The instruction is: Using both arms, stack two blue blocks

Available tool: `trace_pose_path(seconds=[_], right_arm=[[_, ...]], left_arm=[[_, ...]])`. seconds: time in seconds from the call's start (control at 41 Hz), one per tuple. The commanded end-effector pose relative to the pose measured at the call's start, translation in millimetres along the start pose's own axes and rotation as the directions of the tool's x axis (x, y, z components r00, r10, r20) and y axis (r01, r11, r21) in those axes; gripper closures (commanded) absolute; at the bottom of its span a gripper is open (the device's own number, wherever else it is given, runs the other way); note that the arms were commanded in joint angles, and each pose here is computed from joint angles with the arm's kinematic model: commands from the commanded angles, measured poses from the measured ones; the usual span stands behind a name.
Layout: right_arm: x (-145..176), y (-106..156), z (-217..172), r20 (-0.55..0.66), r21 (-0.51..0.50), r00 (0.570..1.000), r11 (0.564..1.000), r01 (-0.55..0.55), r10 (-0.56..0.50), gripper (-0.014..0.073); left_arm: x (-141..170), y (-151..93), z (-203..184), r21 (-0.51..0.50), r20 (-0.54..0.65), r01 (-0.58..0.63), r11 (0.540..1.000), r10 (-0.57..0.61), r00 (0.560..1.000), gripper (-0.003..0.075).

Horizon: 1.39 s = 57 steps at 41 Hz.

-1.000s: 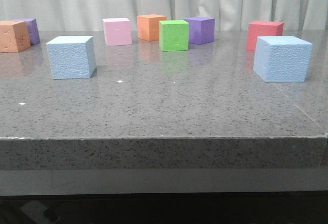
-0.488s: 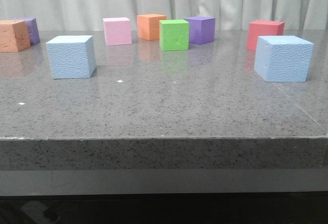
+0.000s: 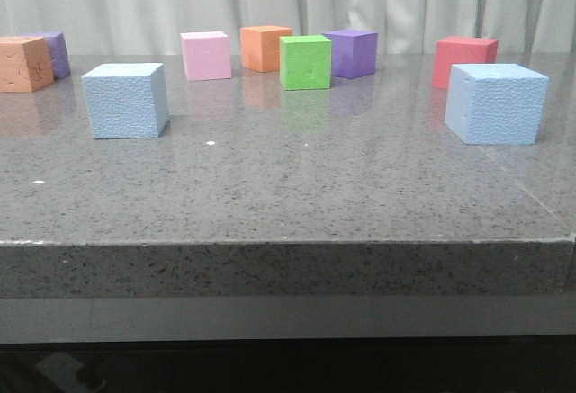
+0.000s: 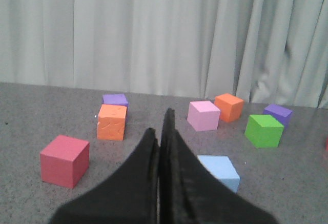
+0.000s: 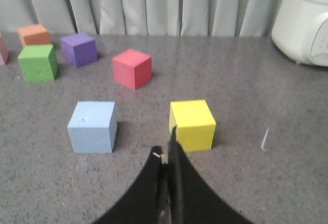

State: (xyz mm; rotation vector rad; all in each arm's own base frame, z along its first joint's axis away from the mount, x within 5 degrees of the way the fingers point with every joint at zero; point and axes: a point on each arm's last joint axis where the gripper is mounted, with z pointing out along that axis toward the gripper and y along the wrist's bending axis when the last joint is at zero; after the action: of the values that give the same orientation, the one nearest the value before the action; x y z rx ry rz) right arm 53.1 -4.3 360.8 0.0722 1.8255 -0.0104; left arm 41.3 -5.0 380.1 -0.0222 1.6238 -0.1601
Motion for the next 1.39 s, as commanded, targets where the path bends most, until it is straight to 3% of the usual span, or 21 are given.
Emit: trace_pose_path(seconds=[0.0,0.171,0.341,0.732,0.78,0.854,0.976,1.049,1.122,1.171,1.366], right_arm=[[-12.4,-0.1,6.8,0.016,0.012,1.000,1.000,0.012,-0.012,0.0713],[-12.3,0.2,13.4,-0.011,0.012,1.000,1.000,0.013,-0.012,0.0713],[-12.5,0.2,13.4,-0.009,0.012,1.000,1.000,0.012,-0.012,0.0713],[-10.6,0.1,14.2,-0.020,0.014,1.000,1.000,0.012,-0.011,0.0703],[-10.4,0.1,14.2,-0.022,0.014,1.000,1.000,0.012,-0.011,0.0645],[-10.4,0.0,14.2,-0.022,0.015,1.000,1.000,0.012,-0.012,0.0473],[-10.4,0.0,14.2,-0.021,0.015,1.000,1.000,0.012,-0.012,0.0162],[-10.6,0.1,14.2,-0.019,0.014,1.000,1.000,0.012,-0.011,0.0074],[-10.6,0.1,14.2,-0.019,0.014,1.000,1.000,0.012,-0.011,0.0064],[-10.6,0.1,14.2,-0.019,0.014,1.000,1.000,0.012,-0.011,0.0064],[-10.6,0.6,14.2,-0.020,0.008,1.000,1.000,0.004,-0.004,0.0064]], left_arm=[[-7.9,-0.5,9.6,-0.001,0.014,0.000,1.000,0.000,1.000,0.0741],[4.0,1.1,18.2,-0.007,-0.038,0.002,1.000,-0.002,0.999,0.0741],[6.9,2.0,23.0,-0.006,0.007,0.001,1.000,-0.001,1.000,0.0741],[8.6,1.8,23.3,-0.003,-0.006,0.009,1.000,-0.009,1.000,0.0741],[8.5,1.8,23.3,-0.003,-0.004,0.011,1.000,-0.011,1.000,0.0739],[7.7,1.7,23.3,-0.002,0.004,0.021,1.000,-0.021,1.000,0.0732],[6.2,1.6,23.3,-0.001,0.021,0.021,1.000,-0.021,1.000,0.0573],[6.1,1.7,23.3,-0.002,0.021,0.018,1.000,-0.018,1.000,0.0393],[6.4,1.8,23.3,-0.002,0.018,0.018,1.000,-0.018,1.000,0.0225],[6.5,1.4,23.3,0.002,0.018,0.028,1.000,-0.028,0.999,0.0157],[6.5,0.3,23.3,0.015,0.017,0.054,0.998,-0.055,0.998,0.0136]])
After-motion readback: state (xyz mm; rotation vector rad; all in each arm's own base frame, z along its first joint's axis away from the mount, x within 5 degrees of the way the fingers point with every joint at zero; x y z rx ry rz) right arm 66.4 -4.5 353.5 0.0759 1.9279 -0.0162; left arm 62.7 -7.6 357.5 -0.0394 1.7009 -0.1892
